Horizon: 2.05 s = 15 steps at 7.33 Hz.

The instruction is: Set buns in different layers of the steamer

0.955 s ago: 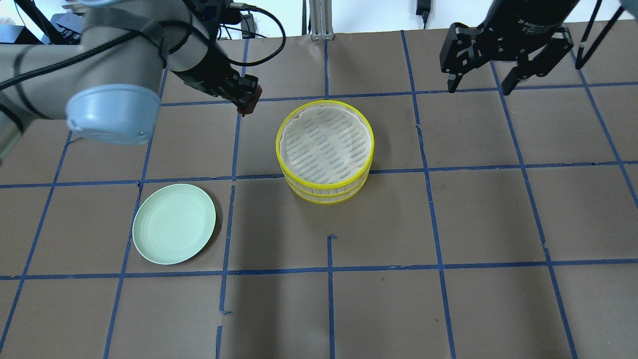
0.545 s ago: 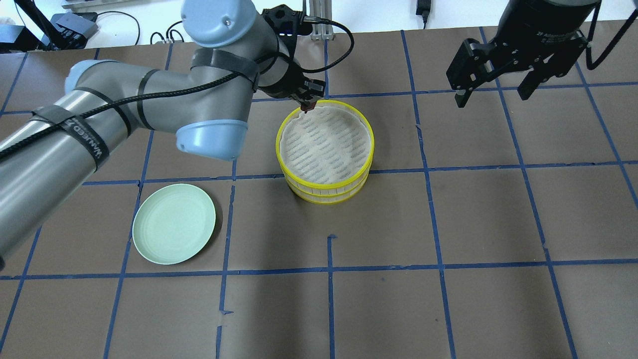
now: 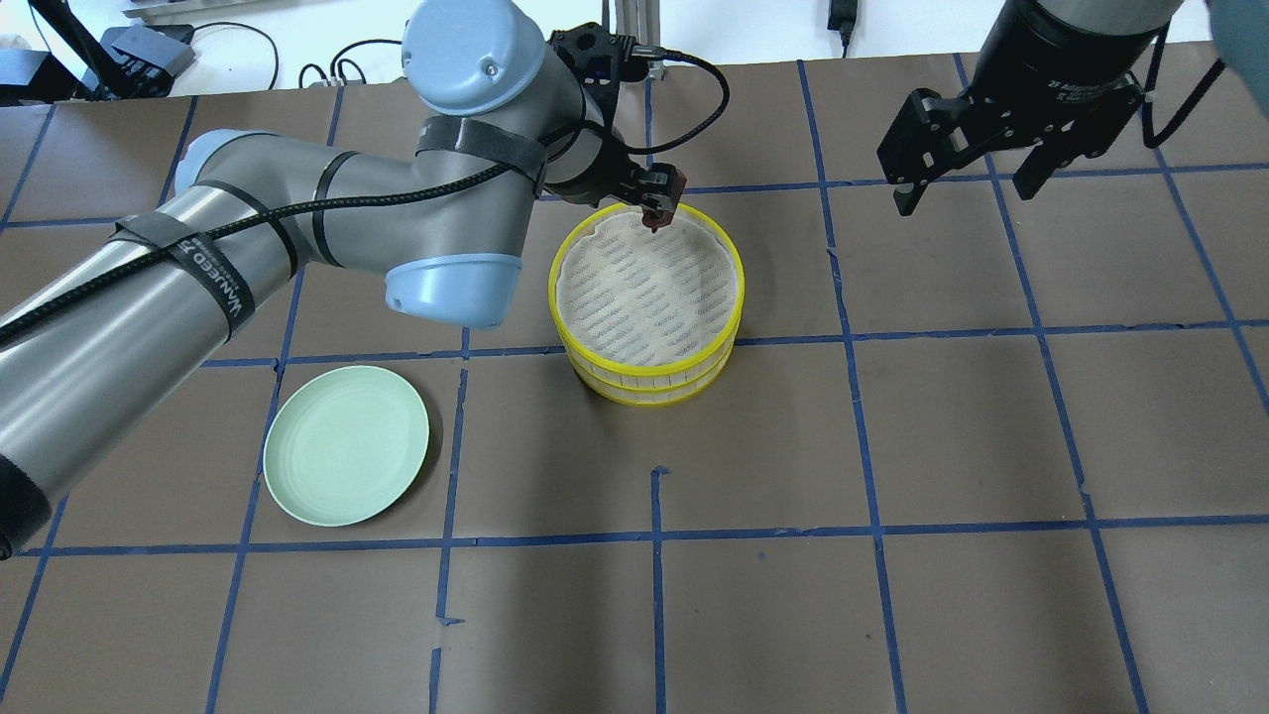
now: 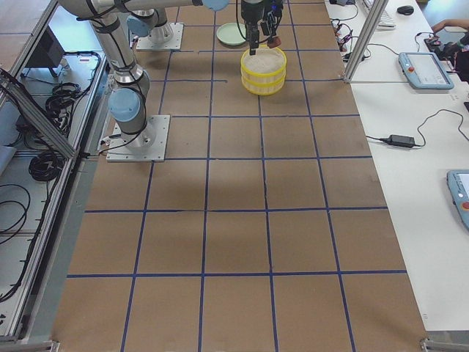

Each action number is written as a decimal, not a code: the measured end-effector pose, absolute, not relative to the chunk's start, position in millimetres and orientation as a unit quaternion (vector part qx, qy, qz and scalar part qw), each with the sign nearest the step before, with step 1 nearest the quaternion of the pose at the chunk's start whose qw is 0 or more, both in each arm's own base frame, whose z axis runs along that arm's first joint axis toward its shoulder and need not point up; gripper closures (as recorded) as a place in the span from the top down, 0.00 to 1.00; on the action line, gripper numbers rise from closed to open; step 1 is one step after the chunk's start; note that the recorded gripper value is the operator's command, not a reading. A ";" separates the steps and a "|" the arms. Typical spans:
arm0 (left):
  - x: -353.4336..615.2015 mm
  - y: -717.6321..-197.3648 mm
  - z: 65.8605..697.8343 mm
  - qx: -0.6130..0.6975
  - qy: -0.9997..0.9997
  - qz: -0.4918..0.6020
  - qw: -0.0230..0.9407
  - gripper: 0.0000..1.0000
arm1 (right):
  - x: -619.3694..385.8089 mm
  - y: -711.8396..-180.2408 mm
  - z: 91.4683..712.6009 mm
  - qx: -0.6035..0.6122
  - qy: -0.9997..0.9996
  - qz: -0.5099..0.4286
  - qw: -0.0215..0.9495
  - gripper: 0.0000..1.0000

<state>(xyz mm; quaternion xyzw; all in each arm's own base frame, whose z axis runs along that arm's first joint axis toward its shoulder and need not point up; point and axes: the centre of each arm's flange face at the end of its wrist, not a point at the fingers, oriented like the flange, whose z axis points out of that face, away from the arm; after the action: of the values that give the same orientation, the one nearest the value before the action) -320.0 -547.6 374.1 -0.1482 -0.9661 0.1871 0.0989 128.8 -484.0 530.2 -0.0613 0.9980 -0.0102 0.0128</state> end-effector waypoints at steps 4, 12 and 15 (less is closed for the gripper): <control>-319.9 -547.2 374.5 -0.149 -0.966 0.188 0.099 1.00 | 129.0 -484.2 530.2 -0.061 0.998 -0.012 0.014 1.00; -99.9 -502.7 472.3 -0.017 -0.999 -0.017 0.031 1.00 | 128.3 -484.6 534.1 -0.059 0.998 -0.015 0.011 1.00; -79.3 -496.5 476.7 0.002 -0.999 -0.030 0.020 1.00 | 126.6 -492.5 540.5 -0.029 0.999 -0.021 0.015 1.00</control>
<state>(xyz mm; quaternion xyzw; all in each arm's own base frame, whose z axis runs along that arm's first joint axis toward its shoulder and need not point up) -79.3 -496.5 476.7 0.0024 -0.9993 -0.0299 0.0202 126.6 -492.5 540.5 -0.0289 0.9993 -0.0209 0.0146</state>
